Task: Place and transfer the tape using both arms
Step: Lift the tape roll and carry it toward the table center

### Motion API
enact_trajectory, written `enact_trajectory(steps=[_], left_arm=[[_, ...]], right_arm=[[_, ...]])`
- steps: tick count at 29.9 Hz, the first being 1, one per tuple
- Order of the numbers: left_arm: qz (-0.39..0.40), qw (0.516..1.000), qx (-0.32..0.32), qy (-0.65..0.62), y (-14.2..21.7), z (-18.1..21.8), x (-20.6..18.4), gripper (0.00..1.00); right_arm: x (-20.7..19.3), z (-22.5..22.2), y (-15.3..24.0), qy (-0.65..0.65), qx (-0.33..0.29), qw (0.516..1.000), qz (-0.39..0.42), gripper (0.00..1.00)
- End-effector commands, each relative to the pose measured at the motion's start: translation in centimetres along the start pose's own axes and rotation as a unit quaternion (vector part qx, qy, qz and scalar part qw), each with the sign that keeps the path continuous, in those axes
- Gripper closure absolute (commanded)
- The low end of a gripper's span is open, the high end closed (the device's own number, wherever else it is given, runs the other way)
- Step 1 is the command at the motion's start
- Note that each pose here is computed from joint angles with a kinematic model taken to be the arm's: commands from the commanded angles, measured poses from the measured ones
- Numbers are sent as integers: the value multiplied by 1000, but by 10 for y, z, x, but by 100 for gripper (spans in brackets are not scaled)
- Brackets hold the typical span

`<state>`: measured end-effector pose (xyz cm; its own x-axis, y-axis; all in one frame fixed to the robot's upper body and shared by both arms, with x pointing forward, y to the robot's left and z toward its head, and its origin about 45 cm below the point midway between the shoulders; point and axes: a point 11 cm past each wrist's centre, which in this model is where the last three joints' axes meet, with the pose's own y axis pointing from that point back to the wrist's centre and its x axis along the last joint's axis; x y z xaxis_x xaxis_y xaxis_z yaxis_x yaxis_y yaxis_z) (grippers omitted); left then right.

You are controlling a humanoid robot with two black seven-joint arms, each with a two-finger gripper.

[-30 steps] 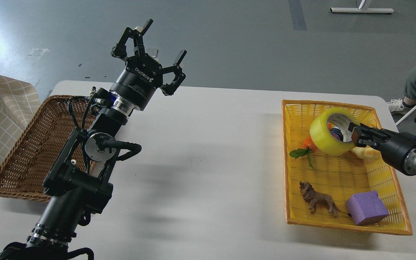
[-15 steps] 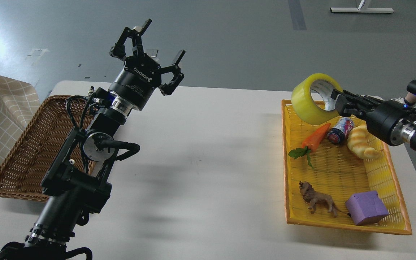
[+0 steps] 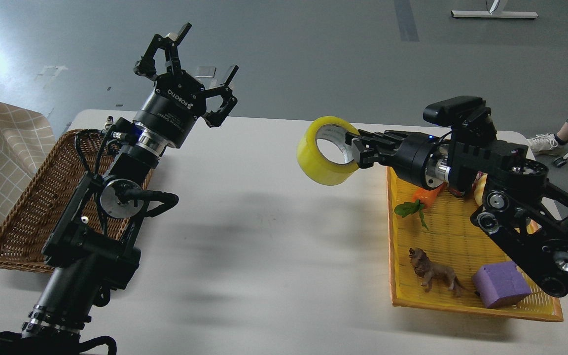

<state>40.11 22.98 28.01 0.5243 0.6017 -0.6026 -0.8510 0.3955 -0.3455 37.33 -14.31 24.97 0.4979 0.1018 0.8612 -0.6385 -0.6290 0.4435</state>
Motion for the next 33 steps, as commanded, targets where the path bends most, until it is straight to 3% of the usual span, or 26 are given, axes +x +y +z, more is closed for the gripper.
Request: enact_trajectory(steps=[1, 5, 12, 33], left_arm=[[4, 1000, -4, -2, 2, 3, 3, 2], [7, 1000, -8, -3, 3, 7, 5, 2], [12, 1000, -10, -3, 8, 8, 7, 2], [29, 999, -12, -7, 19, 11, 18, 2]], right_arm=[[-12, -21, -16, 16, 23, 999, -24, 95], [-27, -37, -35, 8, 29, 999, -41, 95], [-54, -36, -63, 2, -11, 998, -69, 95], [-90, -48, -73, -15, -16, 994, -104, 95]])
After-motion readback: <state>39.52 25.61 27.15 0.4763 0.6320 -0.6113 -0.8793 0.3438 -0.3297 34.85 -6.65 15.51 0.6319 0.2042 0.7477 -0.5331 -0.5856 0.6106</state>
